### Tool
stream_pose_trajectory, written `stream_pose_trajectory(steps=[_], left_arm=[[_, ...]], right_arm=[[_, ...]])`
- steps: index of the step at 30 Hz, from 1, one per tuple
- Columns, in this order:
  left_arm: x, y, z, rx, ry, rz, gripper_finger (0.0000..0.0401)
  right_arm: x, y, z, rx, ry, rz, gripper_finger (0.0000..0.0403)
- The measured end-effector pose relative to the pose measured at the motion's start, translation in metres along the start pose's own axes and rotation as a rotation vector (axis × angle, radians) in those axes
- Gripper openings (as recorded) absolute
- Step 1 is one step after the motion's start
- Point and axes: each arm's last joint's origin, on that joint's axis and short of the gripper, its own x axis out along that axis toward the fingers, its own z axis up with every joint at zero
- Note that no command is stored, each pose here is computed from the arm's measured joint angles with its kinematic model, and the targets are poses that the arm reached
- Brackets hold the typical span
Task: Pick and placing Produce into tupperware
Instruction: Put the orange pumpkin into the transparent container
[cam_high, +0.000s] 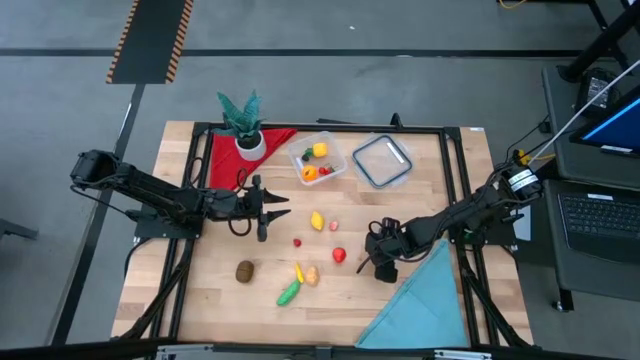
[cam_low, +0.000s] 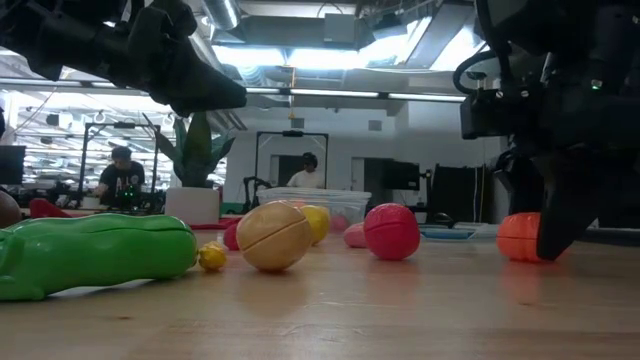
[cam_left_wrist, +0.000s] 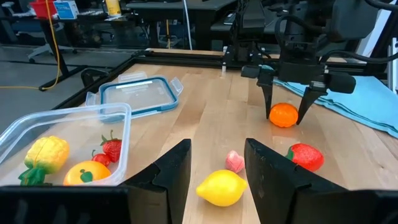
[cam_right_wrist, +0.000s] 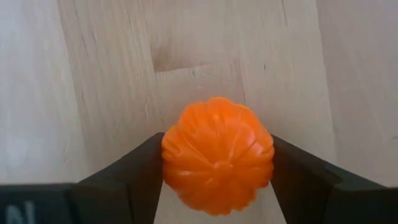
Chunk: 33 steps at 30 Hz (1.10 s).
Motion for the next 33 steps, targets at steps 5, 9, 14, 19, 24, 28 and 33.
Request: stream_pose_trajectory(steps=[5, 9, 14, 19, 24, 28, 33], left_arm=[[0.000, 0.000, 0.000, 0.001, 0.002, 0.000, 0.0141], [0.000, 0.000, -0.001, 0.003, 0.005, 0.000, 0.0141], [0.000, 0.000, -0.001, 0.005, 0.007, 0.001, 0.0141], [0.000, 0.000, -0.001, 0.007, 0.013, 0.001, 0.0141], [0.000, -0.001, -0.002, 0.008, 0.016, -0.013, 0.0141], [0.000, 0.000, -0.002, 0.010, 0.020, -0.012, 0.0141], [0.000, 0.000, -0.002, 0.011, 0.023, -0.012, 0.0141]], right_arm=[[-0.005, -0.005, 0.006, 0.027, -0.037, 0.015, 0.0246], [-0.018, -0.012, 0.013, 0.032, -0.092, 0.033, 0.0246], [-0.044, -0.028, 0.024, 0.017, -0.218, 0.028, 0.0246], [-0.069, -0.049, 0.032, -0.014, -0.335, -0.013, 0.0246], [-0.069, -0.068, 0.029, -0.005, -0.463, -0.022, 0.0246], [-0.058, -0.078, 0.020, 0.002, -0.579, -0.015, 0.0246], [-0.046, -0.088, 0.010, -0.015, -0.781, 0.055, 0.0246]])
